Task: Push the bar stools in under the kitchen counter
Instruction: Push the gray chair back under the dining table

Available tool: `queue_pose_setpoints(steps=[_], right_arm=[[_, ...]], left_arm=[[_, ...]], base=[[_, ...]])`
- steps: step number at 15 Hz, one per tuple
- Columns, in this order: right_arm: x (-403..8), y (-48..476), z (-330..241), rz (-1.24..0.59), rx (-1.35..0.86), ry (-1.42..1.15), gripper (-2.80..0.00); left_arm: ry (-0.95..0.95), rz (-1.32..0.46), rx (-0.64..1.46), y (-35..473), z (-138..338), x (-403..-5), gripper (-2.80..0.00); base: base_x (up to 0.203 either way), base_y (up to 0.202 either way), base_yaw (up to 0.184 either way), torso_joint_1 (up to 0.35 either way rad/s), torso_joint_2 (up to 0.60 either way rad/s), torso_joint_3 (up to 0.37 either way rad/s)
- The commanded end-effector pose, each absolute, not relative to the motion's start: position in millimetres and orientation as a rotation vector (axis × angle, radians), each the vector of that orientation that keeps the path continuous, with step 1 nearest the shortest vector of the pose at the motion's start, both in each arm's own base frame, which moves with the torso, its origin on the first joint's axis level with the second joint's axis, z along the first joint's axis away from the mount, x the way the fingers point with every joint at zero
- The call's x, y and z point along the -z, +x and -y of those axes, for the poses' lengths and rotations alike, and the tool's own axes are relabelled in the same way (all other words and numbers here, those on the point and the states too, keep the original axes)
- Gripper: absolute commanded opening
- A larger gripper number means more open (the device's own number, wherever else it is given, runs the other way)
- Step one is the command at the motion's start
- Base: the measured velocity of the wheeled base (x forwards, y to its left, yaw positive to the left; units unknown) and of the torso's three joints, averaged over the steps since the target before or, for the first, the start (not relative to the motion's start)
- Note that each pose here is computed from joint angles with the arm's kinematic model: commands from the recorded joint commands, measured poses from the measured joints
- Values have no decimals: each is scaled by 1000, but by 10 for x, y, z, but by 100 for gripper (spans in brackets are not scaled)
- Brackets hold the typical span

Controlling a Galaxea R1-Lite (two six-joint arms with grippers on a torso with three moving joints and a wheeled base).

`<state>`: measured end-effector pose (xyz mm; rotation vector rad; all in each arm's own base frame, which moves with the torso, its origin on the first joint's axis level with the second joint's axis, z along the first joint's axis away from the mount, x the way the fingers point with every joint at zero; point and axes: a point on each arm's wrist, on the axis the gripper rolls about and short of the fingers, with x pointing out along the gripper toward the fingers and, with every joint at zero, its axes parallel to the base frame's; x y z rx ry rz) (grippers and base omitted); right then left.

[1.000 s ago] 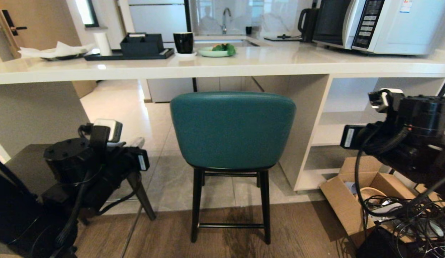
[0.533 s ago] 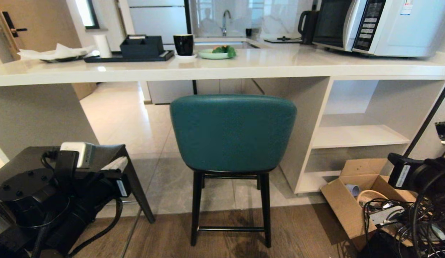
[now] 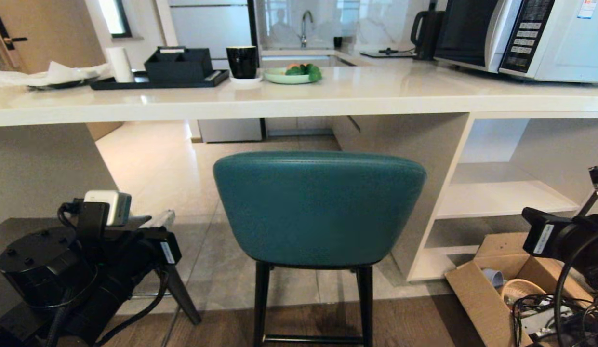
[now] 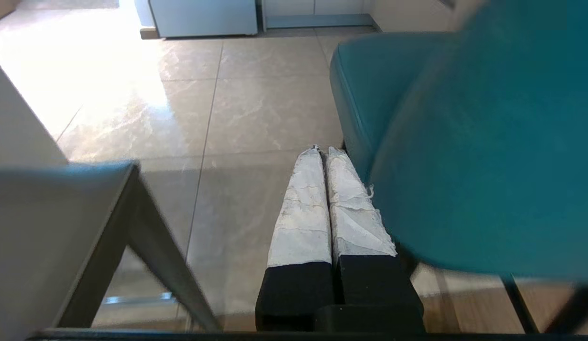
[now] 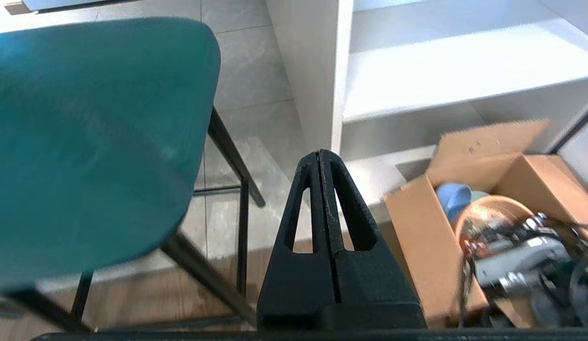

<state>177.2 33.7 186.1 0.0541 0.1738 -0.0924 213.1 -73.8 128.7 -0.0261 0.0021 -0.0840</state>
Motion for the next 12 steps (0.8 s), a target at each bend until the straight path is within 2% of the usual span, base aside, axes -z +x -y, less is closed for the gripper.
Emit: queue_pose_setpoints(steps=[1, 5, 8, 12], right_arm=[[-1833, 1790, -360, -185, 86, 51, -280], [-1610, 1726, -445, -272, 38, 30, -280], [-1518, 1836, -510, -318, 71, 14, -280], [-1474, 2093, -654, -336, 63, 48, -280]], left_arm=[[-33, 2, 84, 2126, 740, -1287, -280], [-37, -44, 141, 1981, 818, -1187, -280], [-9, -114, 177, 1960, 895, -1035, -280], [41, -234, 140, 2178, 973, -707, -280]], base=[[192, 0, 0, 2, 7, -2], [166, 0, 2, 2, 4, 3], [0, 0, 0, 0, 0, 0], [0, 0, 0, 0, 0, 0]])
